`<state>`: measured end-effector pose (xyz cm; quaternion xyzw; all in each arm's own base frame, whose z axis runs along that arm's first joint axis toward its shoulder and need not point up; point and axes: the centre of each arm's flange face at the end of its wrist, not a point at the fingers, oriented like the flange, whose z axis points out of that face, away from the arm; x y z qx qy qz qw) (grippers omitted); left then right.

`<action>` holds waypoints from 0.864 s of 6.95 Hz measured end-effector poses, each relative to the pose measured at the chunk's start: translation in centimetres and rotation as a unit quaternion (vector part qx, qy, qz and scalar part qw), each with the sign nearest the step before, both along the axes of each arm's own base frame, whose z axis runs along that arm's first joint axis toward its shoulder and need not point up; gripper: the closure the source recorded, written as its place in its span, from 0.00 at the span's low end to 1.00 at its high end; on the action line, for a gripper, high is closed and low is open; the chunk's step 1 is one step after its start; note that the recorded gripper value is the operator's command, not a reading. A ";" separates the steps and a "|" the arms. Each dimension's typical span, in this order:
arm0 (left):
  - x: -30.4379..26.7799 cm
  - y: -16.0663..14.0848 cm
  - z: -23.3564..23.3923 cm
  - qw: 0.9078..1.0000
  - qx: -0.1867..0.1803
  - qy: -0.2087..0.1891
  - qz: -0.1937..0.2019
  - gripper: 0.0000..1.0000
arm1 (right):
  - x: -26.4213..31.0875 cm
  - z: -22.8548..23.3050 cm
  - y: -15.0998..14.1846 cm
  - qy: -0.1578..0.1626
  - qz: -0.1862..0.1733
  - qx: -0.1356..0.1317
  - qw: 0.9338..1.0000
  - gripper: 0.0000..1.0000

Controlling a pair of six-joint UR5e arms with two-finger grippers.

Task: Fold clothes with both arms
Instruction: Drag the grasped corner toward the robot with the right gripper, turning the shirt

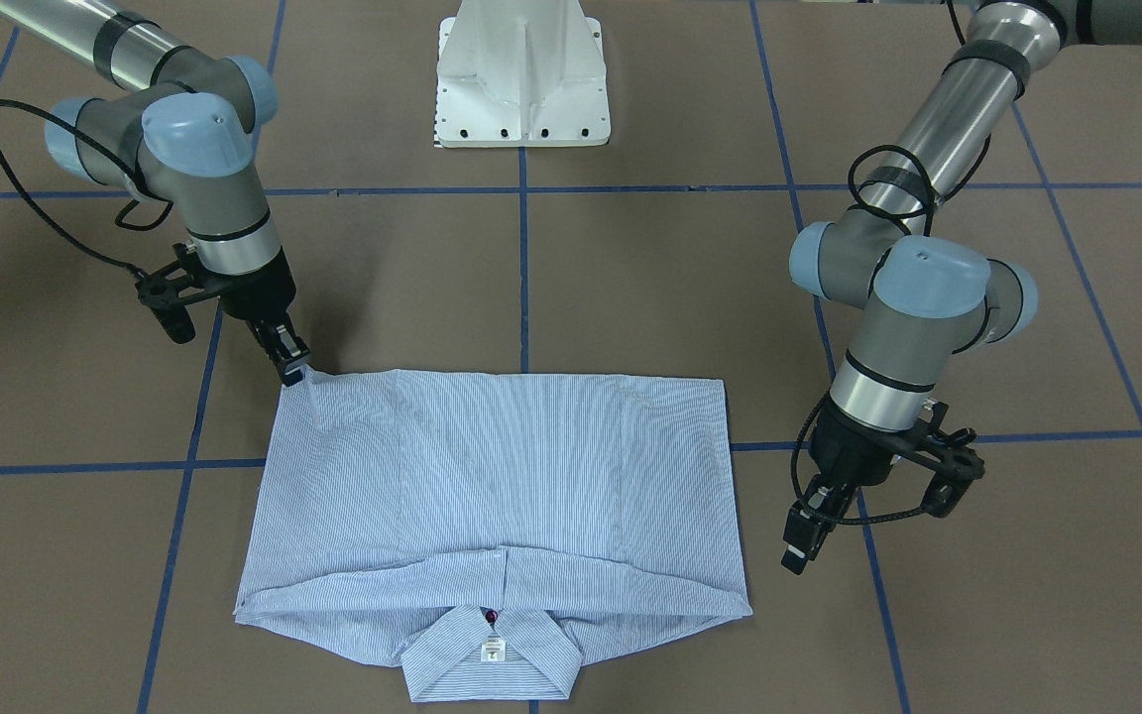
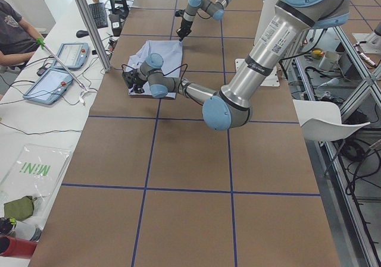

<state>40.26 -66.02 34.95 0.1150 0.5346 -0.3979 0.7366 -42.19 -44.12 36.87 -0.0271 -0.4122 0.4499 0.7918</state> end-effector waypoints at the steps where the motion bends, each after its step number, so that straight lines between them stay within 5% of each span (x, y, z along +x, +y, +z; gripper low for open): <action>1: 0.0 0.5 -0.7 1.000 0.003 0.007 0.003 0.62 | 1.6 -0.2 4.4 -0.016 -0.028 -0.008 0.999 1.00; 3: 0.5 3.0 -1.9 1.000 0.014 0.021 0.017 0.62 | 3.0 -0.3 14.3 -0.033 -0.110 -0.033 0.993 1.00; 6: 0.2 8.7 -3.3 0.996 0.031 0.055 0.070 0.61 | 0.8 -0.4 25.3 -0.039 -0.244 -0.082 0.966 1.00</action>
